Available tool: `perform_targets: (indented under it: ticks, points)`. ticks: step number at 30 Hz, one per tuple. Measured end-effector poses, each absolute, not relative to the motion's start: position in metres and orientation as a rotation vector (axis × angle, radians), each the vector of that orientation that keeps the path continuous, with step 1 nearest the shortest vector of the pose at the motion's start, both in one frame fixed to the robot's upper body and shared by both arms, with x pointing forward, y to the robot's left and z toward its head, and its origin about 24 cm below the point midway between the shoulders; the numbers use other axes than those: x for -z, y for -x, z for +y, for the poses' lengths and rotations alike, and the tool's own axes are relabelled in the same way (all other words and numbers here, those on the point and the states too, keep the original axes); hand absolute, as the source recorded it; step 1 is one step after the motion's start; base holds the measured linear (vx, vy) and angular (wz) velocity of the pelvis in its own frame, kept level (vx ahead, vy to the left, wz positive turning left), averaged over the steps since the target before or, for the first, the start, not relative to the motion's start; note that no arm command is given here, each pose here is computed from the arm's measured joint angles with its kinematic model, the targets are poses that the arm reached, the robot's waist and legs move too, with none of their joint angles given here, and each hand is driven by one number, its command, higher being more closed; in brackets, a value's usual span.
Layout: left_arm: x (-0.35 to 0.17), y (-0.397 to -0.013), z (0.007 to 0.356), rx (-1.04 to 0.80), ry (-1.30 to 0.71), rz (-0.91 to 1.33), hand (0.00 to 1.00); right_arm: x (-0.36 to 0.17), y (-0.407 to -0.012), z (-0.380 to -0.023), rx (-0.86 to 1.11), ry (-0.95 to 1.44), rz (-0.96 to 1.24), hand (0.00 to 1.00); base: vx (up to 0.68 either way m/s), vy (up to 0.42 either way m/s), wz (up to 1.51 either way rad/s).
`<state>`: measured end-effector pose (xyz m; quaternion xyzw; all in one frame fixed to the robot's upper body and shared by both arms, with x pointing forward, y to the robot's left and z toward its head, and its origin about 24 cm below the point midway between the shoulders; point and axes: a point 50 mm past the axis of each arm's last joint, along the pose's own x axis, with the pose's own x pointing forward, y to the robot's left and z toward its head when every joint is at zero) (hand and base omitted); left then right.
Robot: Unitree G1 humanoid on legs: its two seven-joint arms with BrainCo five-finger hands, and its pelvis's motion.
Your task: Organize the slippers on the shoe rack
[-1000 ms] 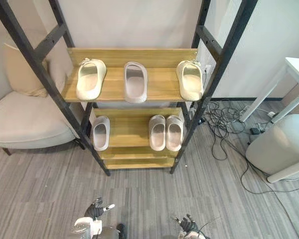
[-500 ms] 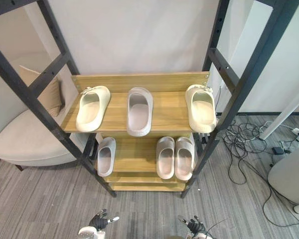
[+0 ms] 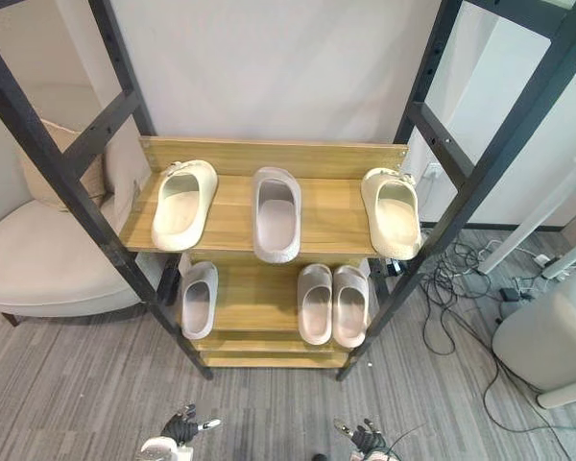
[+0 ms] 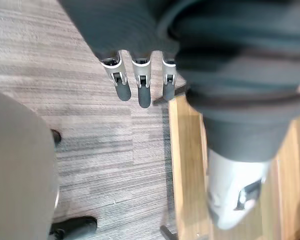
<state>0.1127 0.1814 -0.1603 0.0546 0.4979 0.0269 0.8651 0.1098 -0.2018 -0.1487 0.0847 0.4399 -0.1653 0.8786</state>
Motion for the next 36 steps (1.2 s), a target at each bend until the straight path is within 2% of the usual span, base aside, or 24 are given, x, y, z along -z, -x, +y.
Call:
perform_targets:
  ticks: [2,3,4,6,12,17,27,36]
  points:
    - [0.159,-0.115,0.181,-0.053,-0.117,1.034,0.00,0.136,-0.121,-0.206,0.344,-0.150,0.827,0.00,-0.11,-0.010,-0.24]
    - [0.159,-0.116,0.180,-0.050,-0.121,1.026,0.00,0.111,-0.139,-0.214,0.325,-0.071,0.678,0.00,-0.11,-0.022,-0.40]
    - [0.159,-0.116,0.180,-0.050,-0.122,1.025,0.00,0.106,-0.142,-0.215,0.324,-0.059,0.651,0.00,-0.15,-0.050,-0.50]
    - [0.159,-0.114,0.179,-0.032,-0.138,1.026,0.00,0.060,-0.156,-0.231,0.357,0.049,0.425,0.00,-0.09,-0.054,-0.25]
    - [0.160,-0.109,0.176,0.000,-0.158,1.032,0.00,0.004,-0.157,-0.253,0.465,0.260,0.204,0.00,-0.02,-0.041,-0.11]
    - [0.161,-0.106,0.173,0.013,-0.157,1.036,0.00,-0.031,-0.166,-0.240,0.459,0.308,0.047,0.00,0.02,-0.018,-0.08]
    - [0.160,-0.110,0.170,0.074,-0.194,1.024,0.00,-0.089,-0.209,-0.196,0.249,0.310,-0.290,0.00,-0.01,-0.007,0.13]
    - [0.157,-0.117,0.173,0.077,-0.206,1.002,0.00,-0.118,-0.237,-0.176,0.124,0.269,-0.439,0.00,-0.03,-0.010,0.20]
